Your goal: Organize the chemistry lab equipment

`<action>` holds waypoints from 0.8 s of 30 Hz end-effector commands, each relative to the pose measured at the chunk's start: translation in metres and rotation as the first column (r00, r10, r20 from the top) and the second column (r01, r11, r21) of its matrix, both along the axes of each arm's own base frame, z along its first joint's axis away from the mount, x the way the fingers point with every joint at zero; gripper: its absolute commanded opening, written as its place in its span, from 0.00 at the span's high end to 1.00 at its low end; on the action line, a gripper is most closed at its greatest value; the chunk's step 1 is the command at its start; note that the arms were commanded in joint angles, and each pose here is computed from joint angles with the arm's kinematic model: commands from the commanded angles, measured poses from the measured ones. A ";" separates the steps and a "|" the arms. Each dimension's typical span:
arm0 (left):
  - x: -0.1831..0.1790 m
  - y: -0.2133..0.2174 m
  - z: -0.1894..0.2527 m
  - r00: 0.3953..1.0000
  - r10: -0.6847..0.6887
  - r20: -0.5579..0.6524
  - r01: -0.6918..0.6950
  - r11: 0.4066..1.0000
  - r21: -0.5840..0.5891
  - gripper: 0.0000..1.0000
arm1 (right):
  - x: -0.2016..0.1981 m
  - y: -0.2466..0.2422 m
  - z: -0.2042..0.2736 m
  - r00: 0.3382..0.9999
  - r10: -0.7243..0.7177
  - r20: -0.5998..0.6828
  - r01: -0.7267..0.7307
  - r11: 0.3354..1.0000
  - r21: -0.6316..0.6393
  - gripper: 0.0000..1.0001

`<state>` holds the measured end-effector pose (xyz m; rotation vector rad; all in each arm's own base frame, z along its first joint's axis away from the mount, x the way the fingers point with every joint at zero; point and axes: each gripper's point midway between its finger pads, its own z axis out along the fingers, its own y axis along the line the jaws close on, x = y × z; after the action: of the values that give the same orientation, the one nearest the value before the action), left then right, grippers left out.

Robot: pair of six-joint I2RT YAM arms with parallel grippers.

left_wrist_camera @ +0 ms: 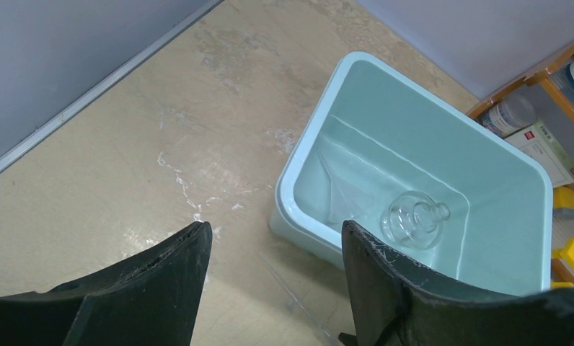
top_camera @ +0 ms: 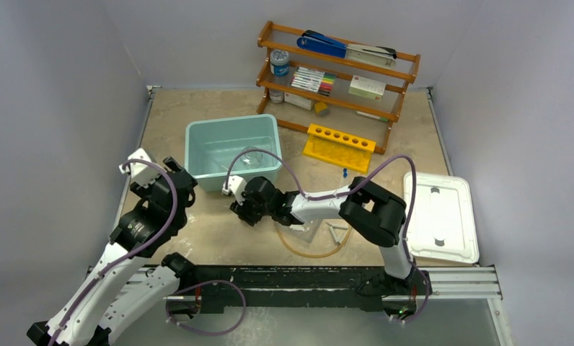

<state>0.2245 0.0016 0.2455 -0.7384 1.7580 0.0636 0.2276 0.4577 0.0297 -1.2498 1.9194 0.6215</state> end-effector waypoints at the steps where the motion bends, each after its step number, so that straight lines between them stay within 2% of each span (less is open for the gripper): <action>1: -0.004 0.009 0.007 0.999 0.044 0.026 -0.044 0.999 0.006 0.34 | 0.000 0.015 0.012 0.999 0.003 0.053 -0.004 1.000 0.021 0.57; 4: -0.003 0.009 0.009 0.999 0.044 0.031 -0.044 0.999 0.004 0.35 | -0.001 0.012 0.006 0.998 -0.014 0.061 0.014 1.000 0.000 0.65; 7: -0.003 0.009 0.008 0.999 0.042 0.025 -0.042 0.999 0.009 0.35 | 0.002 0.009 0.003 0.997 -0.036 0.068 0.038 0.999 -0.032 0.87; 9: -0.003 0.009 0.007 0.999 0.045 0.023 -0.045 0.999 0.013 0.35 | 0.004 0.008 0.005 0.996 -0.043 0.077 0.046 0.998 -0.039 0.98; 14: -0.006 0.013 0.007 0.998 0.054 0.029 -0.055 0.998 0.015 0.35 | 0.000 0.005 0.028 0.995 -0.031 0.094 0.032 0.999 -0.018 1.00; 20: -0.007 0.016 0.020 0.995 0.068 0.068 -0.068 0.998 0.003 0.35 | -0.028 -0.002 0.085 0.988 0.112 0.108 -0.116 0.993 0.034 1.00; 22: -0.007 0.017 0.024 0.994 0.072 0.080 -0.072 0.997 0.003 0.36 | -0.037 -0.004 0.112 0.982 0.149 0.118 -0.159 0.984 0.078 1.00; 24: -0.008 0.020 0.030 0.992 0.082 0.095 -0.082 0.997 0.002 0.37 | -0.055 -0.001 0.136 0.974 0.213 0.075 -0.222 0.964 0.145 1.00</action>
<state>0.2172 0.0138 0.2505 -0.7589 1.7191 0.1004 0.2030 0.4495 0.0983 -1.3289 1.8125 0.6107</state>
